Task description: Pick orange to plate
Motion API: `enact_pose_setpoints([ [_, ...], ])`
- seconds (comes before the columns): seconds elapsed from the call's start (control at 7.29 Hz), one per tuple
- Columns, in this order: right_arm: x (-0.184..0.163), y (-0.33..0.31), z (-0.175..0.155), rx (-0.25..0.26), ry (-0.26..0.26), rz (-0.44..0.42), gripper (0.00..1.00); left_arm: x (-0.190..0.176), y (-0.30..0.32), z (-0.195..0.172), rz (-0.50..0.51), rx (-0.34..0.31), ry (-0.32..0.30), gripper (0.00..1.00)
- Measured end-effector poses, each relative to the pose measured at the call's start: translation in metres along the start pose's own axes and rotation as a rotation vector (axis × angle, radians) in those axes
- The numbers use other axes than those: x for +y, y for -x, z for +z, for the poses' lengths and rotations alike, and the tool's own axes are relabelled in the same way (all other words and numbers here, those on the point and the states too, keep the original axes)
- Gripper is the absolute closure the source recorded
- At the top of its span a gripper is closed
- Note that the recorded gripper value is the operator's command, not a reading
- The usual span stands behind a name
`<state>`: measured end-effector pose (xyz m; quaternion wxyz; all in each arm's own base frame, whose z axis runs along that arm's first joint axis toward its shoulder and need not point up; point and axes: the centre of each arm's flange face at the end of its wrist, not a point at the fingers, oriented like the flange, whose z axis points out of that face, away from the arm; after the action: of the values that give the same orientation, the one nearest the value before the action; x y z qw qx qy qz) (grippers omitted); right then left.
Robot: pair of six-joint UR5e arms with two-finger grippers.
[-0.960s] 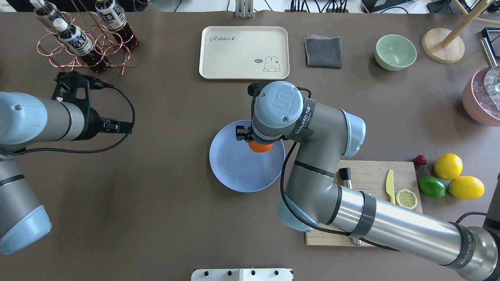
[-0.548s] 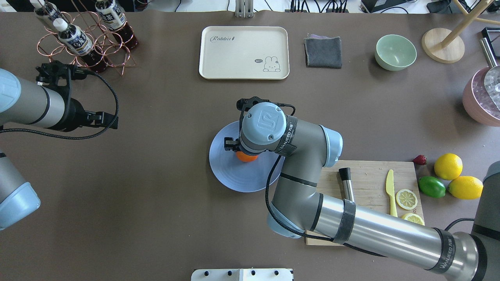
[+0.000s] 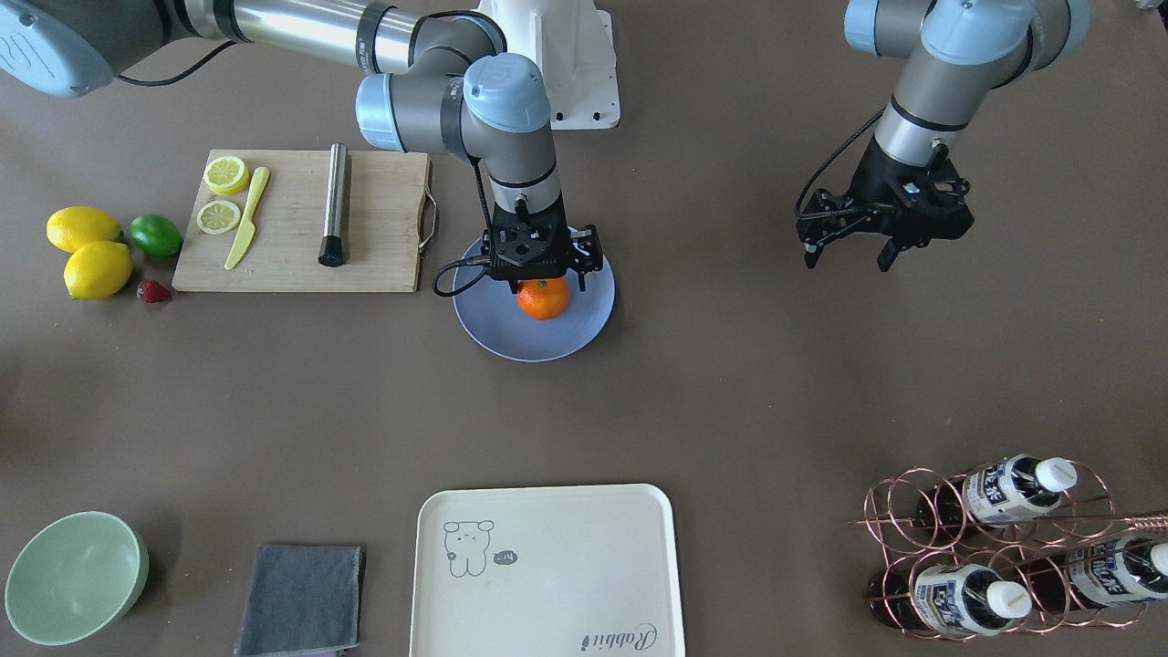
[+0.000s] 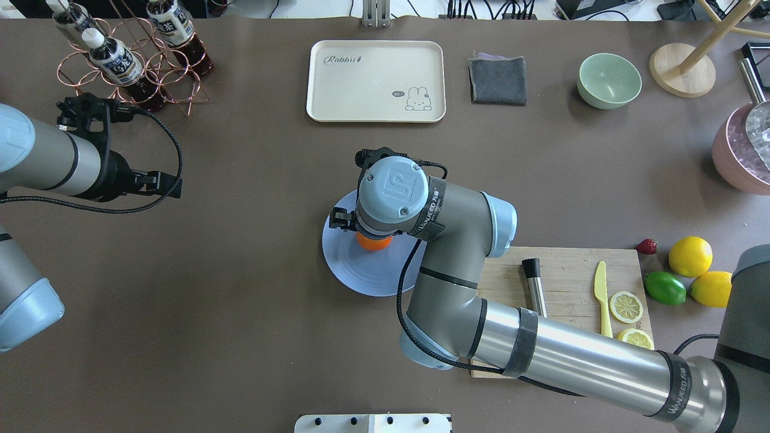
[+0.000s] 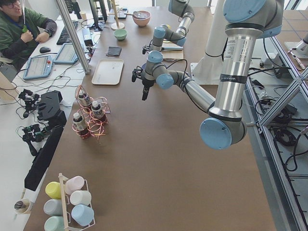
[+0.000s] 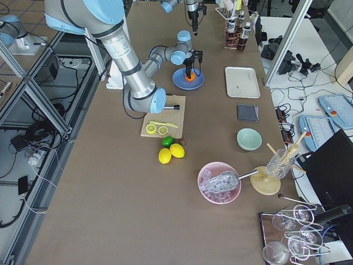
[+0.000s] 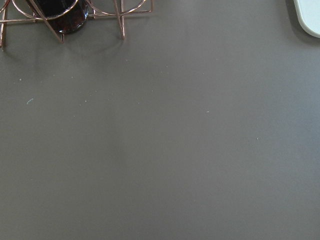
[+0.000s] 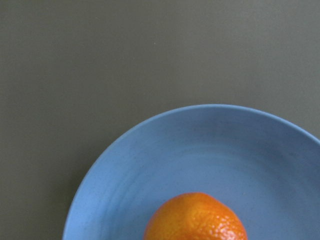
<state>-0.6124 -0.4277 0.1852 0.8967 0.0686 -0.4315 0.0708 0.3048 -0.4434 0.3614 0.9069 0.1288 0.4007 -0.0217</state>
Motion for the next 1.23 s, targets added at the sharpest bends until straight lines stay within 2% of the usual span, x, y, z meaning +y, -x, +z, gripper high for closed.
enact_pose_setpoints([
  [0.41, -0.062, -0.053, -0.073, 0.033, 0.061, 0.013, 0.0, 0.006, 0.032, -0.014, 0.042, 0.009, 0.047, 0.02],
  [0.69, -0.11, -0.155, -0.117, 0.055, 0.087, -0.061, 0.0, 0.016, 0.081, -0.034, 0.091, -0.028, 0.047, 0.02],
  [0.82, -0.132, -0.216, -0.133, 0.068, 0.098, -0.117, 0.0, 0.012, 0.121, -0.048, 0.15, -0.059, 0.04, 0.02],
  [1.1, -0.172, -0.335, -0.161, 0.098, 0.112, -0.219, 0.0, -0.004, 0.219, -0.077, 0.27, -0.113, 0.059, 0.02],
  [1.23, -0.196, -0.406, -0.182, 0.096, 0.125, -0.259, 0.0, -0.014, 0.274, -0.09, 0.304, -0.152, 0.071, 0.02],
])
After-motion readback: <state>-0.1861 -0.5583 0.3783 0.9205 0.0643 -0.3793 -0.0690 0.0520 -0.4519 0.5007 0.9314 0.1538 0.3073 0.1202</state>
